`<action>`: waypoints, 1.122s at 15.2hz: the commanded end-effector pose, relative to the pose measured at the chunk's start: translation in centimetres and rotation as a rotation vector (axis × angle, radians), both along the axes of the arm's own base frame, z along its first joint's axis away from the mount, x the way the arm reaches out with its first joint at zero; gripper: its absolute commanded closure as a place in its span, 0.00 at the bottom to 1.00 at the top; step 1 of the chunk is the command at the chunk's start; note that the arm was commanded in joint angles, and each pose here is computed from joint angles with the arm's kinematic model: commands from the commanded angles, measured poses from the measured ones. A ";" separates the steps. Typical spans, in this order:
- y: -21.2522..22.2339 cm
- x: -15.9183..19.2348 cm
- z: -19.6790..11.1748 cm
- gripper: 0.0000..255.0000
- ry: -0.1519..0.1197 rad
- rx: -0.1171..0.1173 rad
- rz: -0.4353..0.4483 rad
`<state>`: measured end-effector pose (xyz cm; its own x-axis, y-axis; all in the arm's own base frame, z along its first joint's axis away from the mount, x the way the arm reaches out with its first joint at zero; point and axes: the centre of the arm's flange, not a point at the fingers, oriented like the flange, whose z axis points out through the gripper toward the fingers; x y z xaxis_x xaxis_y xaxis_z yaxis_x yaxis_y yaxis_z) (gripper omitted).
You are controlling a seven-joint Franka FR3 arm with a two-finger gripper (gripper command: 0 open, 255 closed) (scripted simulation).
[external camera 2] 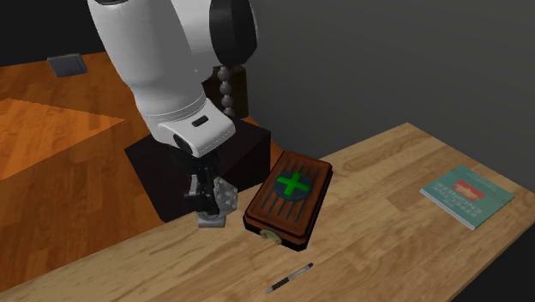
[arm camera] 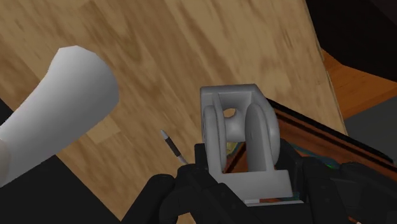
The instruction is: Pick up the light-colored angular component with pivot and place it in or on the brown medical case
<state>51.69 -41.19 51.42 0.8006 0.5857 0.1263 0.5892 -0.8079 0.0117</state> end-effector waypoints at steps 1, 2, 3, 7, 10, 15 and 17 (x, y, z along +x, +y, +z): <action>2.5 0.1 0.1 1.00 0.000 0.001 0.000; 3.8 0.3 0.2 1.00 0.000 0.001 0.000; 5.1 0.5 0.2 1.00 0.000 0.001 0.000; 10.4 1.3 0.5 1.00 0.000 0.001 0.000; 14.3 1.9 0.7 1.00 0.000 0.001 0.000; 20.8 2.9 1.1 1.00 0.000 0.001 0.000; 23.9 3.4 1.3 1.00 0.000 0.001 0.000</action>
